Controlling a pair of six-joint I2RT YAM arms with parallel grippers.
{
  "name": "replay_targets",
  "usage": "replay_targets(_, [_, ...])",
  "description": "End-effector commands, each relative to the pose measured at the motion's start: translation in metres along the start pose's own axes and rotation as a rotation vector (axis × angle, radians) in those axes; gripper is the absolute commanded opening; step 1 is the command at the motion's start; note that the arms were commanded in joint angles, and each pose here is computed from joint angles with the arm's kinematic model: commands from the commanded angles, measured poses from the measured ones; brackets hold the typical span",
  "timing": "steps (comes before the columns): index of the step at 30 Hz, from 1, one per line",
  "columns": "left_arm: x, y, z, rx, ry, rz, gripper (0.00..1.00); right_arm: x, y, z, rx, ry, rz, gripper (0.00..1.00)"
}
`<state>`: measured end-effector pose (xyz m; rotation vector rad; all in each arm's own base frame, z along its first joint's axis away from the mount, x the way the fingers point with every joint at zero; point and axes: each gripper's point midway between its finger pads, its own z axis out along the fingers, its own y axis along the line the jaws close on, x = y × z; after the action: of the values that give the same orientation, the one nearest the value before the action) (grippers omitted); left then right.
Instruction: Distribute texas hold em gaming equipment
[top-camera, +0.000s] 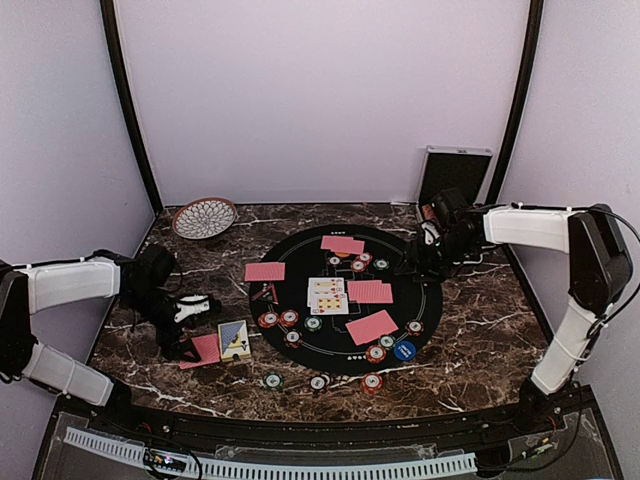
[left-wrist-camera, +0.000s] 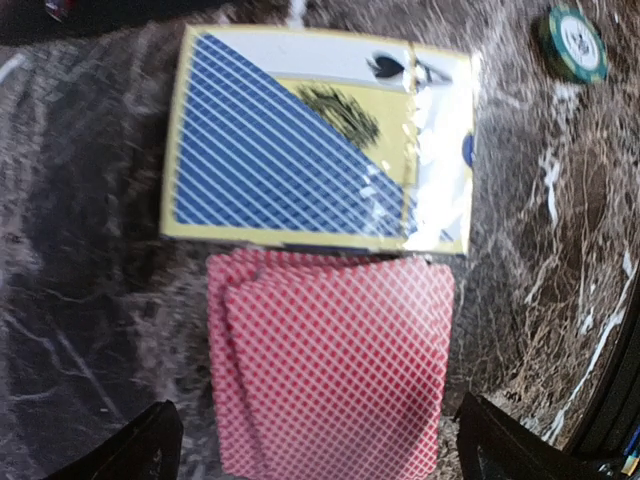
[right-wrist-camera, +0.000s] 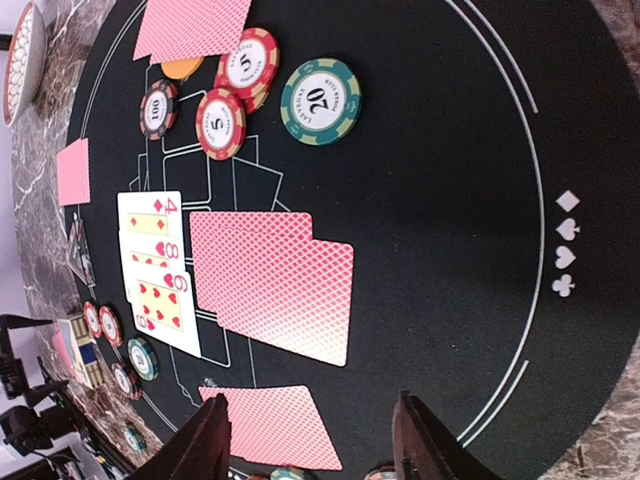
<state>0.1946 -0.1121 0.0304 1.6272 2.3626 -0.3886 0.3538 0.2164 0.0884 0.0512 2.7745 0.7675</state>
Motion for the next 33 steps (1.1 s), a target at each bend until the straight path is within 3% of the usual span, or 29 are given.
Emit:
replay_targets(1, [-0.036,0.015,-0.033,-0.027,-0.081,-0.051,0.99,-0.019,0.012,-0.025,0.003,-0.090,-0.029,0.64])
replay_targets(3, [-0.048,0.025,-0.043,-0.054,-0.109,-0.068,0.99,-0.023,0.010,-0.028,0.015,-0.117,-0.036,0.79])
replay_targets(4, [-0.052,0.028,-0.045,-0.061,-0.116,-0.078,0.99,-0.027,0.010,-0.031,0.021,-0.138,-0.042,0.95])
replay_targets(5, [-0.058,0.034,-0.050,-0.077,-0.129,-0.080,0.99,-0.029,0.008,-0.033,0.034,-0.154,-0.048,0.98])
replay_targets(9, [-0.078,0.083,-0.074,-0.230,-0.213,-0.180,0.99,-0.042,0.001,-0.045,0.078,-0.266,-0.092,0.98])
replay_targets(15, [-0.089,0.157,-0.126,-0.469,-0.507,-0.412,0.99,-0.072,-0.038,-0.091,0.294,-0.598,-0.103,0.99])
replay_targets(18, [-0.078,0.174,-0.126,-0.560,-0.610,-0.448,0.99,-0.076,-0.058,-0.117,0.404,-0.780,-0.167,0.99])
replay_targets(22, [-0.067,0.184,-0.113,-0.593,-0.660,-0.496,0.99,-0.069,-0.094,-0.157,0.588,-1.032,-0.168,0.99])
replay_targets(26, [-0.063,0.197,-0.110,-0.646,-0.714,-0.519,0.99,-0.050,-0.136,-0.176,0.735,-1.140,-0.095,0.99])
replay_targets(33, [-0.066,0.208,-0.109,-0.712,-0.800,-0.491,0.99,-0.051,-0.166,-0.200,0.786,-1.221,-0.026,0.99])
